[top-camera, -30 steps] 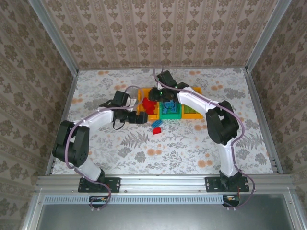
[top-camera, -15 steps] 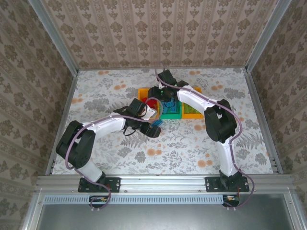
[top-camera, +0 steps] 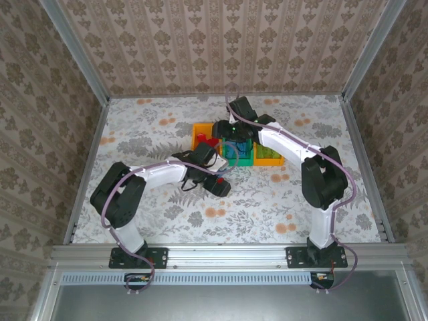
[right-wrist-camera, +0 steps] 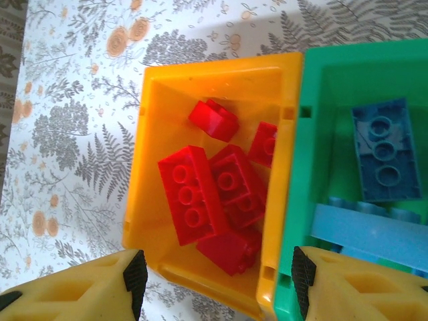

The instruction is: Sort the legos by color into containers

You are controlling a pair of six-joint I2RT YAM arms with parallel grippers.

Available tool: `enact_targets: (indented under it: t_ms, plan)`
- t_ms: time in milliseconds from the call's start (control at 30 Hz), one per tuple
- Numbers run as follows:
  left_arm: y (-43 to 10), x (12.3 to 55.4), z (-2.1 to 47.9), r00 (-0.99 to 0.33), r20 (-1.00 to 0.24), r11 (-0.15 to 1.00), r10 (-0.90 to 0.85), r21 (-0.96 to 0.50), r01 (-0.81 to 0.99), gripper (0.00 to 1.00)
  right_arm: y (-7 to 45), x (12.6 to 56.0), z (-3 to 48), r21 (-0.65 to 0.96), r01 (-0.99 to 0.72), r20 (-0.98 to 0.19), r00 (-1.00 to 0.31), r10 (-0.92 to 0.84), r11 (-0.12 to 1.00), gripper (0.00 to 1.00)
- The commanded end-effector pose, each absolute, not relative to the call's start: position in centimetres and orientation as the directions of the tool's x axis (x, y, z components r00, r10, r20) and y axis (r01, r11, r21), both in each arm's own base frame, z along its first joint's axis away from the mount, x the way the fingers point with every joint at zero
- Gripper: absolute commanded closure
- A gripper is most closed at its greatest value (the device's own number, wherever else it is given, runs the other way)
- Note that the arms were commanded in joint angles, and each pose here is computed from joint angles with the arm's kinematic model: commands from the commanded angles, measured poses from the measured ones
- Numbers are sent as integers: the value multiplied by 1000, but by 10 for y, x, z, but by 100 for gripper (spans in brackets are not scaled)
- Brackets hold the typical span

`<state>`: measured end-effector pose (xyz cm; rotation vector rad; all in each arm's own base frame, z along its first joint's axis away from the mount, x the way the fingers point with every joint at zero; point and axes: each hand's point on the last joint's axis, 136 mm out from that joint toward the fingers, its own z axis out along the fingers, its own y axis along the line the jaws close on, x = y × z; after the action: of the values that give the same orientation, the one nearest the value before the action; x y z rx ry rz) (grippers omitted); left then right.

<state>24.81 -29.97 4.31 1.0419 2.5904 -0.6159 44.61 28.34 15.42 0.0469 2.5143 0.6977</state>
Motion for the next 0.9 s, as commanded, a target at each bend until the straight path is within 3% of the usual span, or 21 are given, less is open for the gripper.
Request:
enact_targets:
  t_ms: [0,733,867]
  plan:
    - [-306,255,42,-702,-400,659,589,-265,704,2,272,444,169,486,-95,-508,-840,193,869,37]
    - [-332,220,31,-655,-357,583,666,-298,756,26,236,438,170,480,-34,-507,-826,246,877,37]
    - [-329,218,27,-652,-341,590,677,-279,758,27,233,437,169,478,-30,-506,-826,247,878,37]
